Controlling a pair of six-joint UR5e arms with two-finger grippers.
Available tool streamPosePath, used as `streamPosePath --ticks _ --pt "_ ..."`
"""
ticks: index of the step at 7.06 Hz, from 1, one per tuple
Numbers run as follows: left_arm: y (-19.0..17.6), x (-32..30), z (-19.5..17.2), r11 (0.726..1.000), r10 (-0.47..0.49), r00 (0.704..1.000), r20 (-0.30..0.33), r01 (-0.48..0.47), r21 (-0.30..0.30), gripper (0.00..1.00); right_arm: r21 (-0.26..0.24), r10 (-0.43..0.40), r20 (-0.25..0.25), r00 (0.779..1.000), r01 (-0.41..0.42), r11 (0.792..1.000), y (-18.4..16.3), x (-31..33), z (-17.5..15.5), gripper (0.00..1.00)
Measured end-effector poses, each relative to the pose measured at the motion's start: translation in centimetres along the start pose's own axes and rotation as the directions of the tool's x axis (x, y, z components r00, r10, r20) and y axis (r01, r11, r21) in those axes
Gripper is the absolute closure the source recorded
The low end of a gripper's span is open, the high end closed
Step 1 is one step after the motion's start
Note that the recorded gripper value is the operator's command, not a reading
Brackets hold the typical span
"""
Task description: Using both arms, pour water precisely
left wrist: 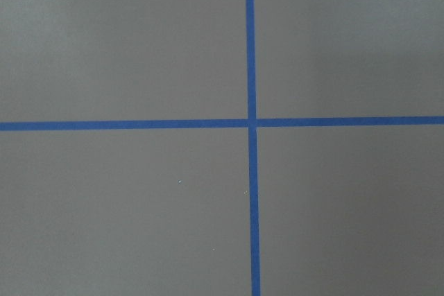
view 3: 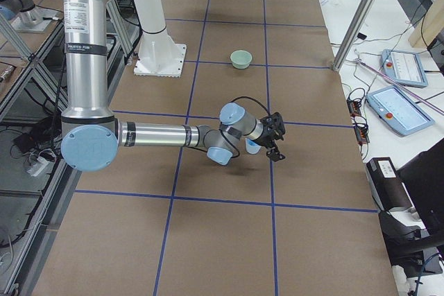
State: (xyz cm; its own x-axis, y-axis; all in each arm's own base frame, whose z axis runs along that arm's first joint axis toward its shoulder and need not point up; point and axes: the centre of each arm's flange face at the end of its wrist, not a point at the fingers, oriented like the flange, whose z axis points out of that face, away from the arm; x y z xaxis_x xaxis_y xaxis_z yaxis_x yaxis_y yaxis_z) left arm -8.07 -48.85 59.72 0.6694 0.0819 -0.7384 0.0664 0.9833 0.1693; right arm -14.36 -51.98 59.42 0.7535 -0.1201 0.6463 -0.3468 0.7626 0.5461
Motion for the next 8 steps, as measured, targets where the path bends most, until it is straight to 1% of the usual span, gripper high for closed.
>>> streamPosePath --ticks 1,2,3,4,5,6,7,8 --pt "-0.8 2.2 -1.7 0.998 0.045 0.999 -0.002 -0.045 0.036 0.00 -0.089 -0.003 0.001 1.000 0.003 0.996 -2.2 2.3 -0.7 0.00" --pt "-1.9 4.8 -3.0 0.993 0.098 0.995 -0.003 -0.098 0.066 0.00 -0.174 -0.008 0.008 1.000 0.009 0.985 -4.2 4.9 -1.6 0.00" --pt "-3.5 7.8 -3.4 0.984 0.160 0.987 -0.007 -0.159 0.079 0.00 -0.243 -0.041 0.022 0.999 0.045 0.969 -5.9 7.4 -2.7 0.00" --pt "-5.2 11.0 -3.1 0.972 0.222 0.975 -0.016 -0.220 0.082 0.00 -0.299 -0.079 0.037 0.996 0.087 0.950 -7.2 9.9 -3.9 0.00" --pt "-6.8 14.3 -2.5 0.961 0.269 0.963 -0.030 -0.266 0.080 0.00 -0.346 -0.105 0.051 0.993 0.116 0.931 -7.8 12.2 -5.0 0.00" --pt "-8.2 17.8 -1.7 0.963 0.265 0.963 -0.052 -0.261 0.073 0.00 -0.389 -0.087 0.073 0.994 0.108 0.915 -8.2 14.4 -6.2 0.00" --pt "-9.7 22.3 -0.5 0.980 0.193 0.978 -0.085 -0.189 0.055 0.00 -0.429 -0.004 0.092 0.996 0.043 0.902 -8.8 16.7 -7.9 0.00" --pt "-10.5 26.6 1.0 0.992 0.125 0.986 -0.106 -0.122 0.031 0.00 -0.458 0.046 0.074 0.996 -0.007 0.889 -8.7 18.9 -9.2 0.00"
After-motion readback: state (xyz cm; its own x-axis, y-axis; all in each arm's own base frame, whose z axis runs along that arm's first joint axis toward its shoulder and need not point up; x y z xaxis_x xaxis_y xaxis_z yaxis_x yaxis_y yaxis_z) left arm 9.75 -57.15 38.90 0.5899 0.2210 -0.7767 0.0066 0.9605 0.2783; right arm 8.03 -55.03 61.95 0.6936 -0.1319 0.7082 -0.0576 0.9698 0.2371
